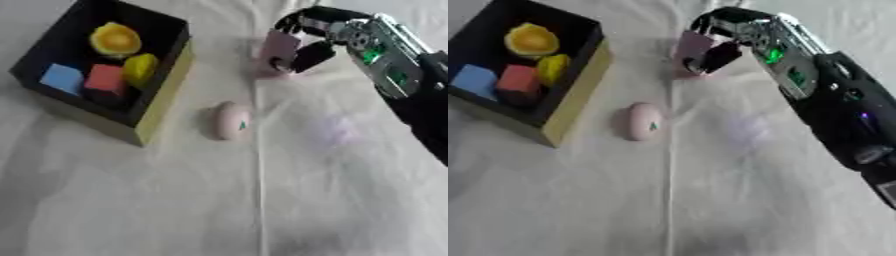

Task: Pick up objects on the table and place them in the box.

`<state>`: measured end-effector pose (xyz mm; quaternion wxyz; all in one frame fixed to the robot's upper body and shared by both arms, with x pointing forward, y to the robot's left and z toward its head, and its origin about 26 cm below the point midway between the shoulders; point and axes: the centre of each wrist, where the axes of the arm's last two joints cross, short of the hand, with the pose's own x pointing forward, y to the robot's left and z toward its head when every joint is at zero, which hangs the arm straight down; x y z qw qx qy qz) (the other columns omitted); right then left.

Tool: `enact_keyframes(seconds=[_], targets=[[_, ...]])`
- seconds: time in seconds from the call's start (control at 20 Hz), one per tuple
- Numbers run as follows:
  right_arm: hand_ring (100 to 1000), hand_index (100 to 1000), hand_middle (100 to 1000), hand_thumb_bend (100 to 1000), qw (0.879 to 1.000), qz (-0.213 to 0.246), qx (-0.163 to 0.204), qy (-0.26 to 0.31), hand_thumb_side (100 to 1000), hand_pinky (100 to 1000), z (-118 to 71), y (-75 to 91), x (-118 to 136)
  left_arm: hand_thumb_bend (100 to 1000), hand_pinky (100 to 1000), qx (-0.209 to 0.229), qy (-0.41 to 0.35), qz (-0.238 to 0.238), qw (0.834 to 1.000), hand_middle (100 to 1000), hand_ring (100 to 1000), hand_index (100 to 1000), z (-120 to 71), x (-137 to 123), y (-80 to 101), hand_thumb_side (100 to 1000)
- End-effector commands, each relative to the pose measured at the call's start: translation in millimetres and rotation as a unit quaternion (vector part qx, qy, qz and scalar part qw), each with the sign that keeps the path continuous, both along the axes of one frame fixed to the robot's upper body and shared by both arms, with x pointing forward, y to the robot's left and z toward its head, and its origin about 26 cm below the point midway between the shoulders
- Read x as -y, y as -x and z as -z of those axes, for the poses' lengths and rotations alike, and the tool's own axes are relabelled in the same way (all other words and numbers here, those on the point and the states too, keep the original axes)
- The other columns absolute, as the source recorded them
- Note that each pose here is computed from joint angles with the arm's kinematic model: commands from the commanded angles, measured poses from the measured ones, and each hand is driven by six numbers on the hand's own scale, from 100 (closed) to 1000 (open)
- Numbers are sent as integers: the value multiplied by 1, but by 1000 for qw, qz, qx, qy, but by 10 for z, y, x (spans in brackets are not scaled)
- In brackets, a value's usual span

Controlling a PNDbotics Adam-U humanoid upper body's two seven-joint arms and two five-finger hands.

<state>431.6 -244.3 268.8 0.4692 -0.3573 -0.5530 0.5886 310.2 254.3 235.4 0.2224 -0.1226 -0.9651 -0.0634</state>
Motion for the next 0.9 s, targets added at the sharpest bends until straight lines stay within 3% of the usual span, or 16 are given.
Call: enact_keyframes(seconds=[0.05,0.25,0.3,0.45,0.6,0.65,0.7,0.75,0.9], targets=[[805,885,776,382,1000,-2,15,0,369,802,-84,15,4,399,717,13,-6,0,1000,656,709,797,-74,1,24,507],[685,816,724,348,1000,-4,18,-12,265,700,-82,15,-7,397,716,13,-6,1,1000,657,709,797,-73,3,24,509],[643,788,676,321,1000,-7,21,-18,221,670,-86,18,-13,396,716,13,-6,1,1000,657,709,797,-73,4,24,510],[618,731,609,310,999,-8,39,-28,111,653,-103,28,-17,395,716,12,-6,1,1000,655,709,797,-73,5,24,510],[615,721,598,312,998,-6,57,-26,100,651,-103,33,-19,395,716,12,-6,1,1000,655,709,797,-73,5,24,509],[560,653,534,301,998,-6,65,-24,100,605,-115,36,-19,394,716,12,-6,1,1000,653,710,797,-73,5,24,509],[559,652,532,297,997,-4,81,-19,100,603,-131,45,-20,394,716,12,-6,2,1000,653,710,797,-72,5,24,510],[545,634,519,225,996,-3,92,-16,100,588,-130,48,-23,395,715,12,-6,2,1000,651,710,796,-72,6,24,509],[524,610,500,231,994,-8,111,-14,100,582,-131,64,-38,395,715,11,-7,2,1000,650,710,796,-70,3,25,509]])
